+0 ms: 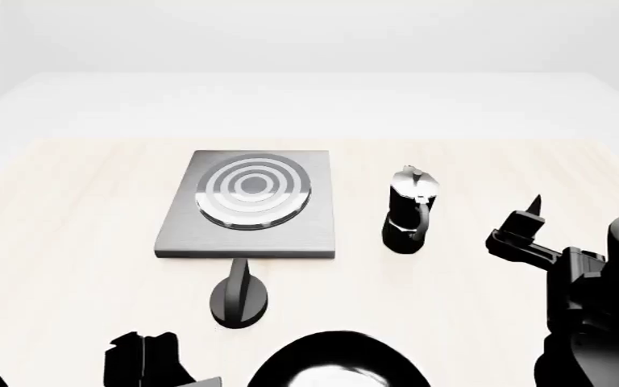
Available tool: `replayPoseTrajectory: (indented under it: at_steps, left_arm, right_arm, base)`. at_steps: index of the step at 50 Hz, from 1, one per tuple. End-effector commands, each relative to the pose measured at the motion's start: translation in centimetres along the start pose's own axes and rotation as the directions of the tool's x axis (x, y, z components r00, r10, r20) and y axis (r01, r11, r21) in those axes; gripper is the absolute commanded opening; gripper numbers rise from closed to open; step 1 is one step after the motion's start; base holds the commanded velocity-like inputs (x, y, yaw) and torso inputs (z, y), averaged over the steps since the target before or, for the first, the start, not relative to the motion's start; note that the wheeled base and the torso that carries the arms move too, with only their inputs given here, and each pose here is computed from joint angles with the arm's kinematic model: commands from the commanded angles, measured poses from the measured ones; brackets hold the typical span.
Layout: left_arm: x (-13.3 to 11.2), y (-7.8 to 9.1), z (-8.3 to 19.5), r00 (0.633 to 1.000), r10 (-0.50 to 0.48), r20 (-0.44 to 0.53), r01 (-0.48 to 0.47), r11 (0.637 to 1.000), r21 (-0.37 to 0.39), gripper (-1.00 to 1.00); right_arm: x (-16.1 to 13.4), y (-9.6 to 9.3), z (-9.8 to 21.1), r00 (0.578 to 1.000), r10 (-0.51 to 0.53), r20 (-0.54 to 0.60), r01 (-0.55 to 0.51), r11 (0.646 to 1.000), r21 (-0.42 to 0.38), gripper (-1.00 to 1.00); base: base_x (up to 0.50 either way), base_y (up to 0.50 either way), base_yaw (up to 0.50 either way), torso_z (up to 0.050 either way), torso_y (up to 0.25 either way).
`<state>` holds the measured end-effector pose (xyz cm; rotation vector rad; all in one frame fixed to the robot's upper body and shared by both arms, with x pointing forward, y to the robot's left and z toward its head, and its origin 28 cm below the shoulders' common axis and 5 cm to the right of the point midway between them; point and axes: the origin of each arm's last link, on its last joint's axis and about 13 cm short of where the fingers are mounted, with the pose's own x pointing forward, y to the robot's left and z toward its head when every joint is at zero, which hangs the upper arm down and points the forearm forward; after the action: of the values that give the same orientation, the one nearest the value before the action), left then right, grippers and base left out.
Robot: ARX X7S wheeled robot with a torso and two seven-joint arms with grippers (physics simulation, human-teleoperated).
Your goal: Turn on the stove and put the frying pan on it.
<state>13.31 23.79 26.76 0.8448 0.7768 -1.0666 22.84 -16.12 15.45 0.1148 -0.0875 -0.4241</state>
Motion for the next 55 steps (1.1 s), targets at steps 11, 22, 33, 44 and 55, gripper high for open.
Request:
replayPoseTrajectory:
  at_steps: [11, 22, 33, 44, 55]
  left_arm:
    - [1.11, -0.28, -1.07, 0.998, -0.037, -0.045, 0.035, 0.999, -0.036, 1.00]
    - [0.93, -0.15, -1.06, 0.999, -0.026, -0.043, 0.023, 0.999, -0.049, 1.00]
    - [0.93, -0.15, -1.06, 0.999, -0.026, -0.043, 0.023, 0.999, -0.049, 1.00]
    - [1.16, -0.25, -0.99, 0.998, -0.045, -0.032, 0.044, 0.998, -0.043, 1.00]
    - [0.96, 0.54, -1.70, 0.993, 0.029, -0.111, -0.040, 0.995, -0.093, 1.00]
  right_arm:
    - [0.09, -0.17, -0.10, 1.000, -0.006, -0.011, 0.006, 1.000, 0.019, 1.00]
    - [0.22, 0.06, -0.23, 0.999, -0.014, -0.029, 0.014, 1.000, -0.003, 1.00]
    - [0.22, 0.06, -0.23, 0.999, -0.014, -0.029, 0.014, 1.000, -0.003, 1.00]
    - [0.16, 0.06, -0.18, 1.000, -0.003, -0.022, 0.003, 1.000, 0.007, 1.00]
    - [0.12, 0.06, -0.14, 1.000, 0.001, -0.018, 0.000, 1.000, 0.010, 1.00]
  base:
    - [0.00, 0.00, 0.00, 0.000, 0.000]
    - [0.00, 0.00, 0.00, 0.000, 0.000]
    - [0.00, 0.00, 0.00, 0.000, 0.000]
    - [0.00, 0.00, 0.00, 0.000, 0.000]
    - [0.00, 0.00, 0.00, 0.000, 0.000]
